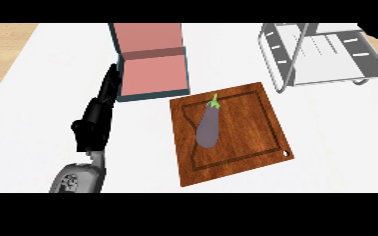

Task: Pick the squash from the cutting board and place it in the tiered basket

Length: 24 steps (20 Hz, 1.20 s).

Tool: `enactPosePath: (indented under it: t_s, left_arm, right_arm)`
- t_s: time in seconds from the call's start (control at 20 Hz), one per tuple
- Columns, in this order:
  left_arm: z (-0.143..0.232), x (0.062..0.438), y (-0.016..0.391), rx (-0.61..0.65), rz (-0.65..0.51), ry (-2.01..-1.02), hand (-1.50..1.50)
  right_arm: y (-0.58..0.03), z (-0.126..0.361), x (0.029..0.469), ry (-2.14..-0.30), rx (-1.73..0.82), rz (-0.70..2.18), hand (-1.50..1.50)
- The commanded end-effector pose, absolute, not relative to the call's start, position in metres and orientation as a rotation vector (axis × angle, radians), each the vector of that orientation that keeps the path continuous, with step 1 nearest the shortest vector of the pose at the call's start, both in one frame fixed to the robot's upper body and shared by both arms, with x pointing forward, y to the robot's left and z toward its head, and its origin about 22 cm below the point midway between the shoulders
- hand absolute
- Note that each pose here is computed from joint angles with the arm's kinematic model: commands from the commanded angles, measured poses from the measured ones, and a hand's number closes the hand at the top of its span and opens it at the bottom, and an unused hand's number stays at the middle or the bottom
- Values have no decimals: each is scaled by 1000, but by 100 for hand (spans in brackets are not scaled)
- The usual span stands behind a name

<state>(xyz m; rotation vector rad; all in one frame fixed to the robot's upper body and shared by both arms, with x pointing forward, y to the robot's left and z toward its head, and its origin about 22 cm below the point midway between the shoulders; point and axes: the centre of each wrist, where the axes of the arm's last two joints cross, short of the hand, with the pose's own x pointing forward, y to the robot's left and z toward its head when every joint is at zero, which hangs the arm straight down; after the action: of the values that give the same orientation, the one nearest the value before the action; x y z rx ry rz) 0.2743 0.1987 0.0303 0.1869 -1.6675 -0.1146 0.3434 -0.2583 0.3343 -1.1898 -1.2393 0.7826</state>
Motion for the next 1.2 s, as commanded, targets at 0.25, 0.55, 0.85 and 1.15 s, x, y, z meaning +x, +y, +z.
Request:
enactPosePath:
  t_s: [0.25,0.55,0.85,1.15]
  left_arm:
    - [34,280,196,199,-104,-1657,0]
    - [33,276,201,181,-111,-1672,0]
    - [30,274,193,186,-105,-1670,0]
    - [45,280,196,168,-113,-1660,0]
  right_arm:
    - [-298,317,384,-1187,-1278,793,150]
    - [-313,290,420,-1144,-1354,816,150]
    - [-341,275,424,-1170,-1118,557,-150]
    - [-347,266,434,-1259,-989,456,-150]
